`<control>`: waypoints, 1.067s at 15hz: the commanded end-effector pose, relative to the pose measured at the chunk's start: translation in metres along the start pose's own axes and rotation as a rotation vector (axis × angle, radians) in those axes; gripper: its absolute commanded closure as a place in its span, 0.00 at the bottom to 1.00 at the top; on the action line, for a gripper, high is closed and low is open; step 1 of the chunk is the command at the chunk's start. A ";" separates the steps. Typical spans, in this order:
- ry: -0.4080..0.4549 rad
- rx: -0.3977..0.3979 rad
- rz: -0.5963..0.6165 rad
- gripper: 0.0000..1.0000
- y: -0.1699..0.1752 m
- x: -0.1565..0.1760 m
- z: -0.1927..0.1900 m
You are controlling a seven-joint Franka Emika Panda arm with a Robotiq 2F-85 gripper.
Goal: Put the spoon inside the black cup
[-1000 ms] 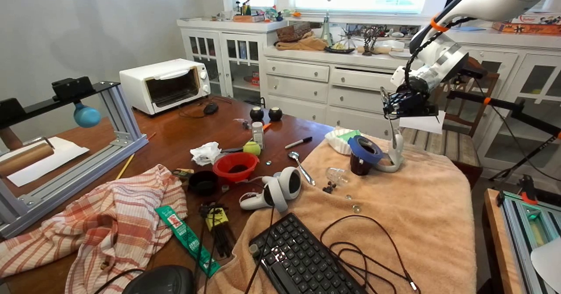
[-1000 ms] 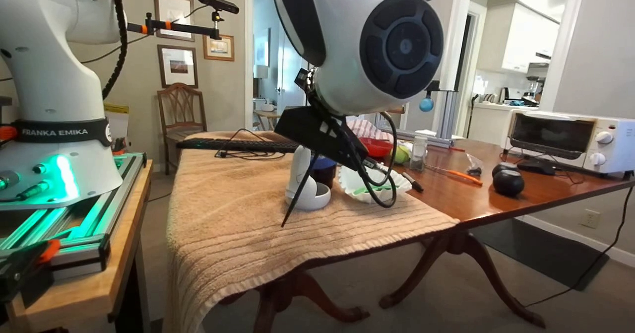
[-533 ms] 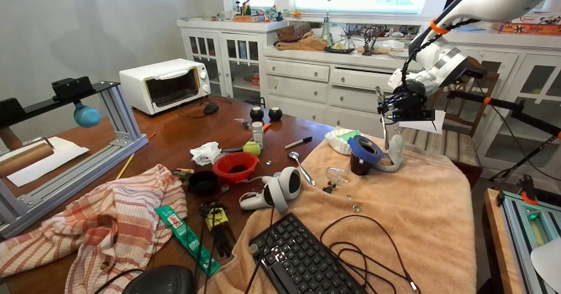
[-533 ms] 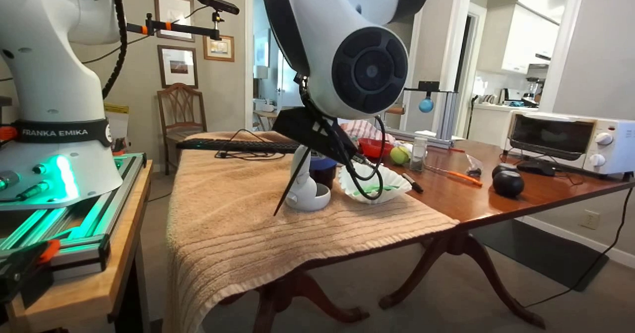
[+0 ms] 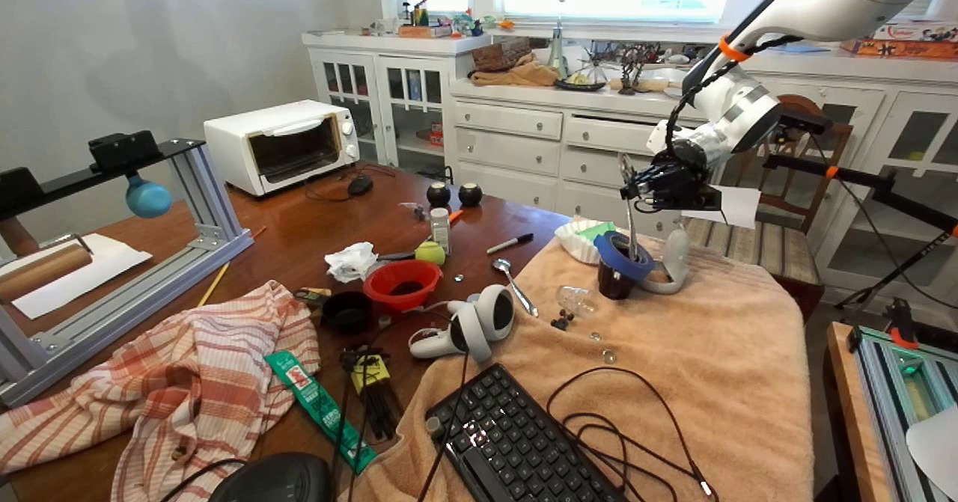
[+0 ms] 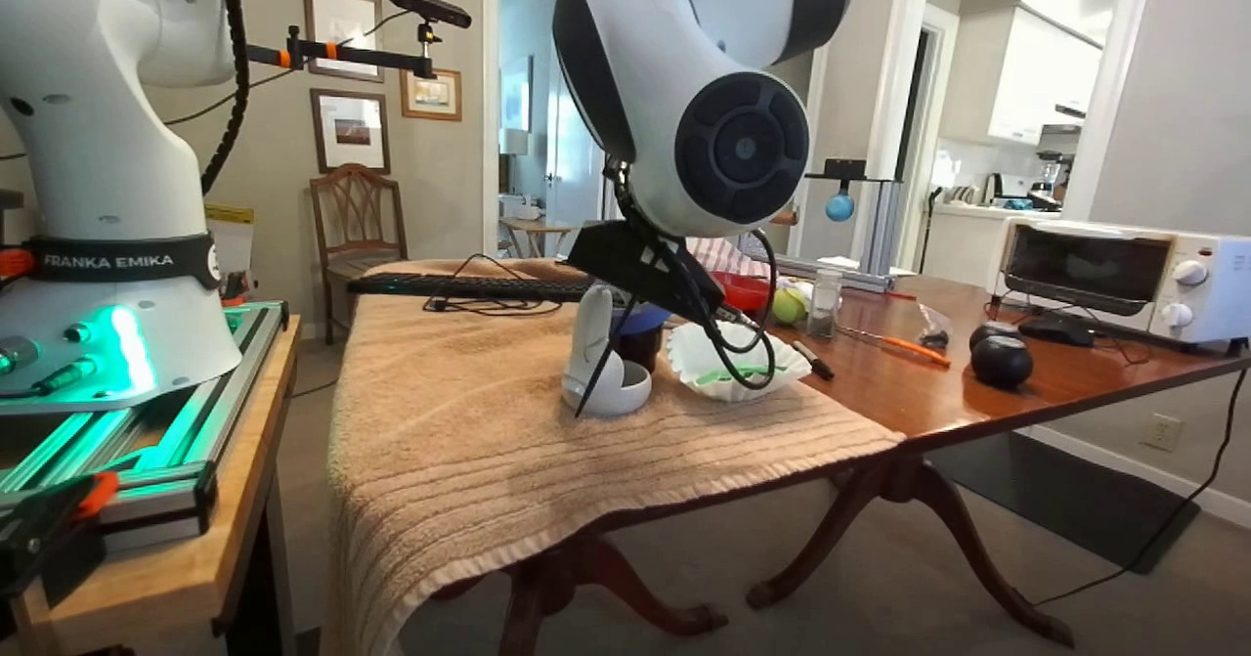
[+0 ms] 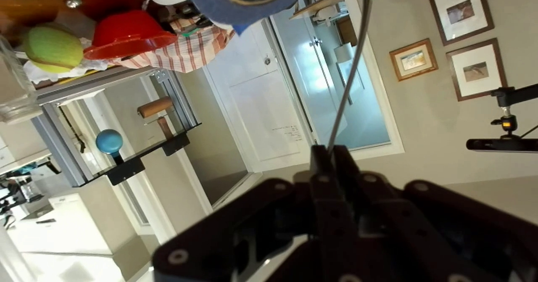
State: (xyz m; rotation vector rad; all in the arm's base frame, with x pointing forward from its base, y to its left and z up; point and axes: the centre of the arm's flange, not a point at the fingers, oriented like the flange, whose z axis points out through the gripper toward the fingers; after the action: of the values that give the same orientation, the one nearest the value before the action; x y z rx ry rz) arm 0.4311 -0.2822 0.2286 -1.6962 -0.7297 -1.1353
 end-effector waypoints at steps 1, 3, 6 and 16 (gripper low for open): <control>-0.038 0.008 -0.010 0.98 0.023 0.000 0.004; -0.045 0.001 -0.007 0.98 0.035 0.003 0.005; -0.060 -0.001 0.001 0.98 0.051 0.008 0.003; -0.191 0.130 0.038 0.98 0.062 0.024 -0.009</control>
State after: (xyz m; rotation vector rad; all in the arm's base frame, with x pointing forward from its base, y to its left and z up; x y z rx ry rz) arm 0.4858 -0.3030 0.2306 -1.7333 -0.8110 -0.9642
